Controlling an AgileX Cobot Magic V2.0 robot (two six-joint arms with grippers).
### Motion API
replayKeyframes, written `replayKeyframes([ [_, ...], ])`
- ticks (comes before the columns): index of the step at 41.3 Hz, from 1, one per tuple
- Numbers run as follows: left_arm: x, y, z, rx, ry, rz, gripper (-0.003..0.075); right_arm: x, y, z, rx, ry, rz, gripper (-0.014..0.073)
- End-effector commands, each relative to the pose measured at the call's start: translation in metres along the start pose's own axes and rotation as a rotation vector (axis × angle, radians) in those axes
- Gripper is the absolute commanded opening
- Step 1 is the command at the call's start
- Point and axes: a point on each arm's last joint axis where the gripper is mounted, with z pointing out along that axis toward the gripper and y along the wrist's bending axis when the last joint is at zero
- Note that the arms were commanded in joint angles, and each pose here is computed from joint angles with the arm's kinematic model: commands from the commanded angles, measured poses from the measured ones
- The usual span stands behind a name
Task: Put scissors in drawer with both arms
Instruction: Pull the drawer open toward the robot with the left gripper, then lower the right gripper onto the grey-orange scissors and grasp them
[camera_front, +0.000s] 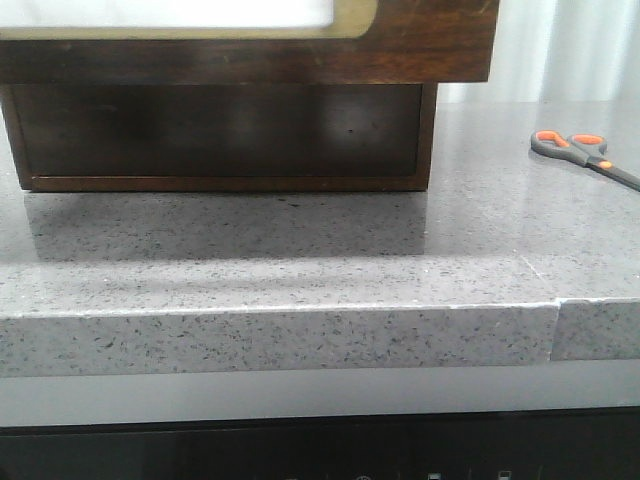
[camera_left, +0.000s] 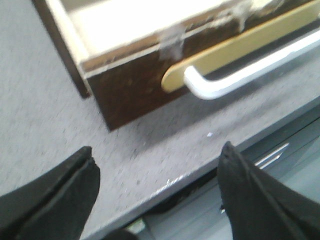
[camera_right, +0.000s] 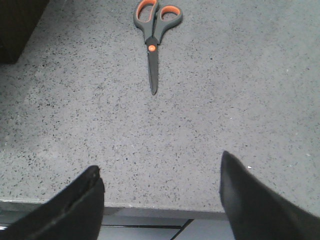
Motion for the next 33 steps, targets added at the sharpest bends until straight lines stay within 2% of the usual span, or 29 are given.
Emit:
replayKeyframes([
  [1, -0.022, -0.002, -0.009, 0.037, -0.187, 0.007, 0.0494, -0.017, -0.001, -0.005, 0.009, -0.107, -0.016, 0.0516],
  [8, -0.027, -0.005, -0.011, 0.070, -0.251, 0.012, 0.0494, -0.018, -0.001, -0.005, 0.007, -0.113, -0.014, 0.0517],
  [19, -0.028, -0.005, -0.011, 0.070, -0.257, 0.011, 0.0494, -0.027, -0.001, -0.004, 0.007, -0.176, -0.011, 0.0517],
  [33, -0.028, -0.005, -0.011, 0.070, -0.257, 0.011, 0.0494, -0.066, -0.001, 0.045, 0.007, 0.059, -0.016, 0.0517],
])
